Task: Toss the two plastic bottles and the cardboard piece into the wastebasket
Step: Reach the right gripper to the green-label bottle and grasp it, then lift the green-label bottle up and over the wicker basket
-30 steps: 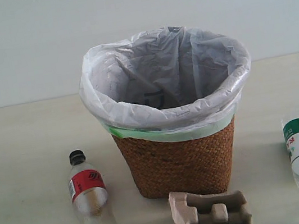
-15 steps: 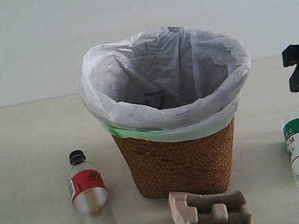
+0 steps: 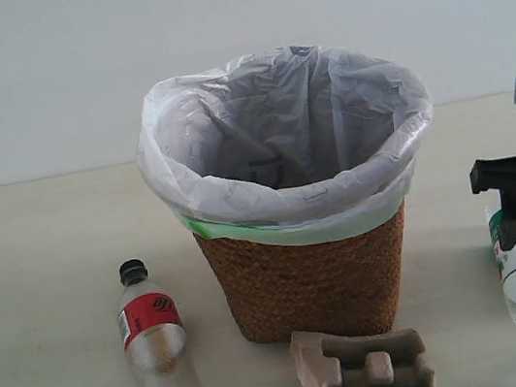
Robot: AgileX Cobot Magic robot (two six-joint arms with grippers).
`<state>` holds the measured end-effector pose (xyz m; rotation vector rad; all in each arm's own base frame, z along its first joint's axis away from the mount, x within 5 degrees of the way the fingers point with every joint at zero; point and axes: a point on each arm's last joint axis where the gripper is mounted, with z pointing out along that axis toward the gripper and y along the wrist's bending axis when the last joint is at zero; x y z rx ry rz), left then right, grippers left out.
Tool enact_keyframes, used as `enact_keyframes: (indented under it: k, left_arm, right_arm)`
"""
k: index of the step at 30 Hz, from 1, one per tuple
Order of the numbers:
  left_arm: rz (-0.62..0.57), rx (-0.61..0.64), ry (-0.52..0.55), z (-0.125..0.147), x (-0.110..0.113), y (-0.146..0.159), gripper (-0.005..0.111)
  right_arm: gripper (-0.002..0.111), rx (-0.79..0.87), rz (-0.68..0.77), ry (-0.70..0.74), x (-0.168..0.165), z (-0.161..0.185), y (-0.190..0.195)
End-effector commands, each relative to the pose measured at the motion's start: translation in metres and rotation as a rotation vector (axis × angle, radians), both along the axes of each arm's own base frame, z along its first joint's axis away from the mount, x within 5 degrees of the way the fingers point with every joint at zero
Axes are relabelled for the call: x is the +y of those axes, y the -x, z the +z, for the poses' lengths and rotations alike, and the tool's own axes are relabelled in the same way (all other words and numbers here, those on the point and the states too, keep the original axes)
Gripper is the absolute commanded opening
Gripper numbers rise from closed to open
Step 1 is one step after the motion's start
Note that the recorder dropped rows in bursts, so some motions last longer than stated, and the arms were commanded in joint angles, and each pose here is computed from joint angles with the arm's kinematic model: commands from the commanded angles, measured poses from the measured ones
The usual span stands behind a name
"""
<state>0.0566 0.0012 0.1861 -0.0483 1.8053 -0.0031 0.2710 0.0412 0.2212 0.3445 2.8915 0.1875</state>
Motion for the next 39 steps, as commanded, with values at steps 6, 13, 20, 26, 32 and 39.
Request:
enact_keyframes:
  k: [6, 13, 20, 26, 32, 39]
  left_arm:
    - [-0.006, -0.012, -0.006, 0.0, 0.0, 0.0, 0.005]
    - [-0.006, -0.012, -0.006, 0.0, 0.0, 0.0, 0.005]
    - [-0.006, -0.012, -0.006, 0.0, 0.0, 0.0, 0.005]
    - [-0.006, -0.012, -0.006, 0.0, 0.0, 0.0, 0.005]
    - [-0.006, -0.012, -0.006, 0.0, 0.0, 0.0, 0.005]
    - [-0.006, -0.012, -0.006, 0.0, 0.0, 0.0, 0.005]
  right_arm:
    - [0.067, 0.065, -0.023, 0.024, -0.002, -0.054, -0.014]
    - [0.066, 0.09, -0.008, 0.047, -0.002, -0.088, -0.026]
    - [0.013, 0.116, 0.046, 0.104, -0.006, -0.106, -0.029]
    - [0.0, -0.046, 0.062, 0.121, -0.008, -0.065, -0.034]
    - [0.0, -0.458, 0.122, 0.19, -0.013, 0.038, -0.033]
    - [0.0, -0.926, 0.13, 0.215, -0.016, 0.144, -0.004]
